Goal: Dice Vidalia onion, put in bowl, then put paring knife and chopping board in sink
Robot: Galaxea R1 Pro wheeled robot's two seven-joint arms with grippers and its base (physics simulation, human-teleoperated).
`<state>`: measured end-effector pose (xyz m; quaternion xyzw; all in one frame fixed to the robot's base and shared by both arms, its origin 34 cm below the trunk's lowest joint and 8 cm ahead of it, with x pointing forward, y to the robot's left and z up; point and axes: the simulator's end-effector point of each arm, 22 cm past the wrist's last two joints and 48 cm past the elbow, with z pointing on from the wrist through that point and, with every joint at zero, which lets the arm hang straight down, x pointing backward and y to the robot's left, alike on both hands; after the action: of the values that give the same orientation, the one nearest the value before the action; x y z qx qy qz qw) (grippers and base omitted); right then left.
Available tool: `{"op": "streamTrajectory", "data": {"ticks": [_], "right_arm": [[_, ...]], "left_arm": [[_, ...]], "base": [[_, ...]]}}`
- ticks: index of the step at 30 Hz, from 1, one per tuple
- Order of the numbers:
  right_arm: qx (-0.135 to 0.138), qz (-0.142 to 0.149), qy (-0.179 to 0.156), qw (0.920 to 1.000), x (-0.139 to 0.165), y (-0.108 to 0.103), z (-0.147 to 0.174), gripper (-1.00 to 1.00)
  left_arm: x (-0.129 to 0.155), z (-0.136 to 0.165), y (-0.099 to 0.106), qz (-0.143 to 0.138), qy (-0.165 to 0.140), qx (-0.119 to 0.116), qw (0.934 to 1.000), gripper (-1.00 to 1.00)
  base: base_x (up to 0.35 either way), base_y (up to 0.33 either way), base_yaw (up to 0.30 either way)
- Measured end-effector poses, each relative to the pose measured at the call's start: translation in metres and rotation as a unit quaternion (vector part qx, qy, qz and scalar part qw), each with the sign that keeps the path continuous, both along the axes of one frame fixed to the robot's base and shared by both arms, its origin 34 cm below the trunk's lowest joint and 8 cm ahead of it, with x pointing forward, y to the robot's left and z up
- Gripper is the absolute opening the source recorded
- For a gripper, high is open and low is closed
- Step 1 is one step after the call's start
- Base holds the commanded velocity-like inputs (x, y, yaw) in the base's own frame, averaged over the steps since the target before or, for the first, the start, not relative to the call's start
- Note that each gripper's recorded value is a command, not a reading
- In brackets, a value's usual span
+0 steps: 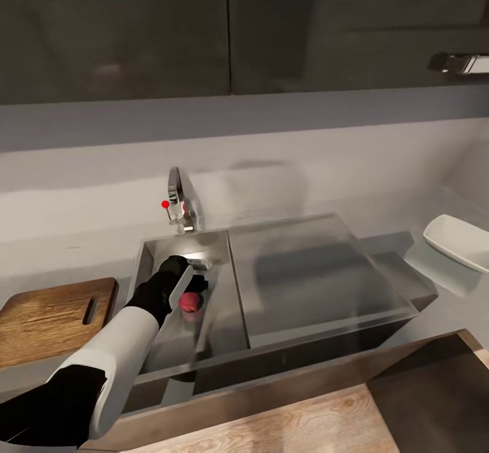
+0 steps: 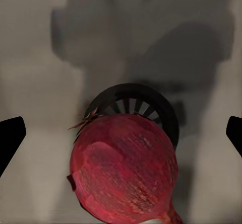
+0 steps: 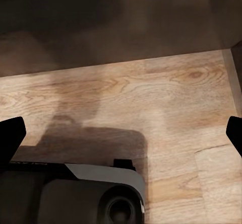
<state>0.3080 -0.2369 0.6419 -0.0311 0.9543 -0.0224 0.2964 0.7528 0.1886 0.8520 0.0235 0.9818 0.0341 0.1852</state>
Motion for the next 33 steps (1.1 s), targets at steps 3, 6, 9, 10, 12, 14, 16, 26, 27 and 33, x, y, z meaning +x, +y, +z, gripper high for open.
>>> {"op": "streamTrajectory", "data": {"ticks": [3, 6, 9, 10, 12, 14, 16, 26, 27, 33], "right_arm": [[0.0, 0.0, 0.002, 1.0, -0.001, 0.0, -0.001, 1.0], [0.0, 0.0, 0.003, 1.0, -0.002, 0.0, -0.001, 1.0], [0.0, 0.0, 0.005, 1.0, -0.003, 0.0, -0.002, 1.0], [0.0, 0.0, 0.005, 1.0, -0.004, 0.0, -0.002, 1.0], [0.0, 0.0, 0.006, 1.0, -0.005, 0.0, -0.003, 1.0], [0.0, 0.0, 0.008, 1.0, -0.005, 0.0, -0.003, 1.0], [0.0, 0.0, 0.009, 1.0, -0.006, 0.0, -0.003, 1.0], [0.0, 0.0, 0.013, 0.9999, -0.01, 0.0, -0.005, 1.0], [0.0, 0.0, 0.013, 0.9999, -0.01, 0.0, -0.005, 1.0], [-0.001, 0.001, 0.013, 0.9999, -0.01, -0.002, -0.005, 1.0]], "left_arm": [[-0.001, -0.002, 0.0, 0.0, 0.002, 0.0, 1.0, 1.0], [-0.001, -0.005, 0.0, 0.0, 0.004, 0.0, 1.0, 1.0], [-0.002, -0.007, 0.0, 0.0, 0.006, 0.0, 1.0, 1.0], [-0.002, -0.007, 0.0, 0.0, 0.006, 0.0, 1.0, 1.0], [-0.003, -0.009, 0.0, 0.0, 0.008, 0.001, 1.0, 1.0], [-0.004, -0.012, 0.001, 0.0, 0.011, 0.001, 0.9999, 1.0], [-0.006, -0.014, 0.001, 0.0, 0.014, 0.002, 0.9999, 1.0], [-0.009, -0.022, 0.001, 0.0, 0.021, 0.002, 0.9998, 1.0], [-0.009, -0.022, 0.001, 0.0, 0.021, 0.002, 0.9998, 1.0], [-0.009, -0.022, 0.001, 0.0, 0.021, 0.003, 0.9998, 1.0]], "base": [[0.0, 0.0, 0.0], [0.0, 0.0, 0.0], [0.0, 0.0, 0.0], [0.0, 0.0, 0.0], [0.0, 0.0, 0.0], [0.0, 0.0, 0.0], [0.0, 0.0, 0.0], [-0.079, 0.0, 0.0], [-0.059, 0.0, 0.0], [-0.02, 0.0, 0.0]]}}
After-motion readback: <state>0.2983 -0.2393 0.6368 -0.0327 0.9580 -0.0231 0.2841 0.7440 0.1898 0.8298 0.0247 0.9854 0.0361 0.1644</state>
